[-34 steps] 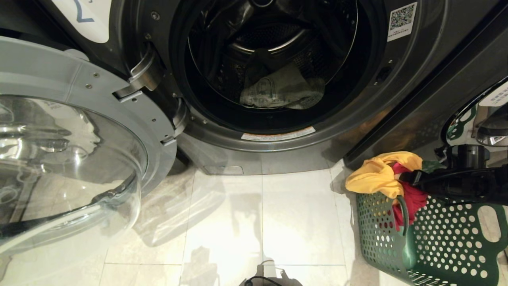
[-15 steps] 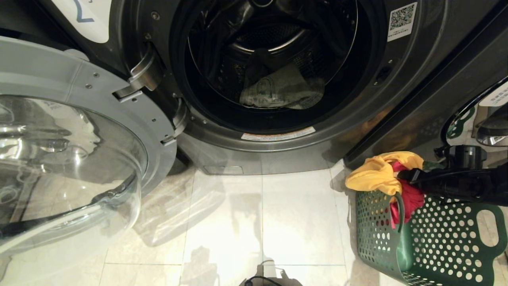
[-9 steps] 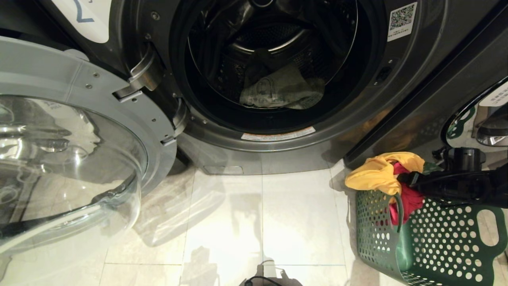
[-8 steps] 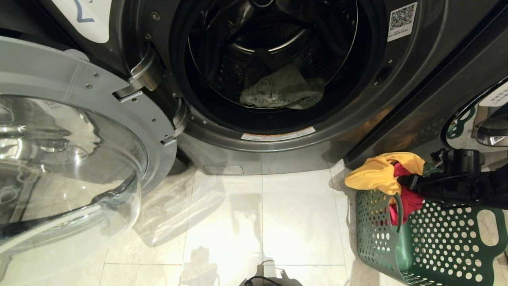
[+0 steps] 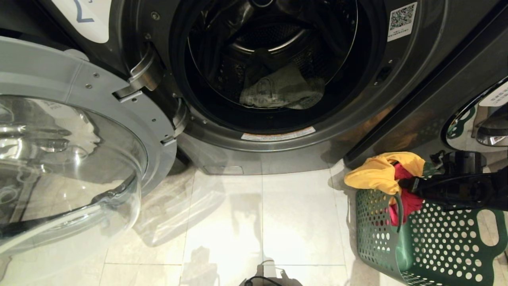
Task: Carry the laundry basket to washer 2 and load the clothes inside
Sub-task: Place the clothes into the washing machine
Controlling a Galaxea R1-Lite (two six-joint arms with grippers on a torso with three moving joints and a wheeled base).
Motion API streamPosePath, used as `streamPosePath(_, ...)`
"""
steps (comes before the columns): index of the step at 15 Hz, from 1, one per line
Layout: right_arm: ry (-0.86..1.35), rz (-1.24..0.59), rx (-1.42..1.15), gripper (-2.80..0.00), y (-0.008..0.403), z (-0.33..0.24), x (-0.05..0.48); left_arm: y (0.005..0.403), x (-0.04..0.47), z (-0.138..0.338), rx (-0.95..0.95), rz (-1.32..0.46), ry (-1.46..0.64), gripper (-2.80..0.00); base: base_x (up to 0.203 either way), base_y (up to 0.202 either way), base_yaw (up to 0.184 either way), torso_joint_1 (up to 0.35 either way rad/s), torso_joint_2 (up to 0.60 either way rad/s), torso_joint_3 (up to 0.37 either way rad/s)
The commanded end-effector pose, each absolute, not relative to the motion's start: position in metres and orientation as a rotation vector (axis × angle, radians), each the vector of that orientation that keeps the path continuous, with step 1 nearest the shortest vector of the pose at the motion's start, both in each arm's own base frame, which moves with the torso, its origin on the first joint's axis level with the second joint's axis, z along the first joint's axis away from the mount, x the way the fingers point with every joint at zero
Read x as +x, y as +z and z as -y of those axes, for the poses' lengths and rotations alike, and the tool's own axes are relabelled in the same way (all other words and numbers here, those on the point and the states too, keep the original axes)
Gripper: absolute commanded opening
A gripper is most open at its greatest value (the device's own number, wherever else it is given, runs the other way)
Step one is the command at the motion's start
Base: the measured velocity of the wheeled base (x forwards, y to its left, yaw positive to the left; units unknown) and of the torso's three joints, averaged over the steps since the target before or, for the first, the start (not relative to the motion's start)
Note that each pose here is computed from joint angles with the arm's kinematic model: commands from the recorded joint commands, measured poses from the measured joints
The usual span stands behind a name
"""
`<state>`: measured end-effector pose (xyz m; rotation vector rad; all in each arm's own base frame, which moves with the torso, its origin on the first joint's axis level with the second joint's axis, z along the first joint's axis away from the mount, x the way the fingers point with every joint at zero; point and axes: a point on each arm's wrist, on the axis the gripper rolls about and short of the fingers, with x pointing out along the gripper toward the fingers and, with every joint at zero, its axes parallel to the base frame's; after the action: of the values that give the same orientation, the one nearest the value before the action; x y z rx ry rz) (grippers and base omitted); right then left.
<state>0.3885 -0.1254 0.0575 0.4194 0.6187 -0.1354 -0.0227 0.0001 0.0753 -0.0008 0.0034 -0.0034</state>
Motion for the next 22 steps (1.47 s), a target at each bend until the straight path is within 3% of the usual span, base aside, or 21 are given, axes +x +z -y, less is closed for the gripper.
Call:
streamPosePath(1,-0.124,-0.628,0.392,0.00,0.0553,0.1248,0.3869,0.0754,-0.0226,-0.0001,0.000,-0.004,-0.003,-2.80,0.000,0.000,0.000,0.000,0.00,0.000)
streamPosePath(14,-0.118,-0.639,0.377,0.00,0.0547,0.1226,0.3878,0.0754,-0.0226,-0.0001,0.000,-0.004,-0.003,-2.80,0.000,0.000,0.000,0.000,0.00,0.000)
streamPosePath(15,-0.118,-0.638,0.378,-2.80,0.0547,0.1226,0.3876,0.0754,-0.0226,-0.0001,0.000,-0.005,-0.003,-2.80,0.000,0.000,0.000,0.000,0.00,0.000)
streamPosePath(22,-0.123,-0.665,0.393,-2.80,0.0522,0.1218,0.3852,0.0754,-0.0226,-0.0001,0.000,-0.004,-0.003,-2.80,0.000,0.000,0.000,0.000,0.00,0.000)
